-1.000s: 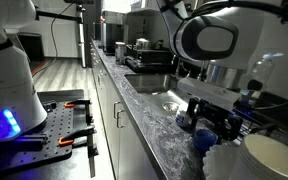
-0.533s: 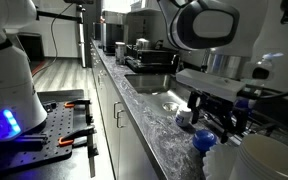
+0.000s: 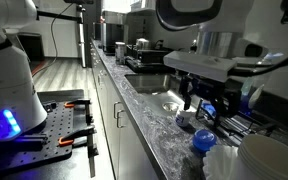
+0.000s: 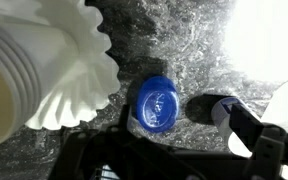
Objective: Put the blue soap on the rack, then remove it from the rack
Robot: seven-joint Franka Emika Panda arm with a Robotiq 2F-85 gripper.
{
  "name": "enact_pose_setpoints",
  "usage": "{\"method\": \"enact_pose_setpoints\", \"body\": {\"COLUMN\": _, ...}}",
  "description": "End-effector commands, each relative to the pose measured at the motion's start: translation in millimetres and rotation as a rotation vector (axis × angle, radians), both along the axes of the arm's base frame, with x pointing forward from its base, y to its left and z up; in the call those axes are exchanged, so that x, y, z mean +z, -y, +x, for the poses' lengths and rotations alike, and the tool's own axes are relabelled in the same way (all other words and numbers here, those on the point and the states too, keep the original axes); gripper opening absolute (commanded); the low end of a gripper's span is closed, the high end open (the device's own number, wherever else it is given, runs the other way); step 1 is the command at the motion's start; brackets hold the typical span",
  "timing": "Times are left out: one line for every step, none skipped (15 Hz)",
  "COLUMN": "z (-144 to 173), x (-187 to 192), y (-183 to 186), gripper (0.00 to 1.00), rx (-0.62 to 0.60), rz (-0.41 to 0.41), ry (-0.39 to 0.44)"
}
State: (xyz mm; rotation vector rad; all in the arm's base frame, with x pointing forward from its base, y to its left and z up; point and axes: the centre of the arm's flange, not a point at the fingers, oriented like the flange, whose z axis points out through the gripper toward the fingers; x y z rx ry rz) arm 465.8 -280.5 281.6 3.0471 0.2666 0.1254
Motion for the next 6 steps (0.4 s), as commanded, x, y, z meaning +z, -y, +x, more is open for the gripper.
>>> {"method": "enact_pose_setpoints", "body": {"z": -22.7, "x": 19.8, "y": -11.5, "gripper": 1.00, "rx": 0.026, "rz": 0.013, "ry": 0.046}}
{"method": "enact_pose_setpoints", "body": {"z": -6.5, "x": 7.5, "y": -3.0, "gripper": 1.00, "rx": 0.007, "rz": 0.006, "ry": 0.012}}
{"method": "enact_pose_setpoints", "body": {"z": -9.1, "x": 11.0, "y": -4.4, "gripper": 1.00, "rx": 0.012, "rz": 0.008, "ry": 0.018}}
{"method": "enact_pose_setpoints", "body": {"z": -11.0, "x": 13.1, "y": -5.5, "gripper": 1.00, "rx": 0.013, "rz": 0.009, "ry": 0.022}}
{"method": "enact_pose_setpoints", "body": {"z": -12.0, "x": 14.3, "y": -6.5, "gripper": 1.00, "rx": 0.013, "rz": 0.009, "ry": 0.023}}
{"method": "enact_pose_setpoints", "body": {"z": -12.3, "x": 14.8, "y": -6.8, "gripper": 1.00, "rx": 0.013, "rz": 0.009, "ry": 0.024}}
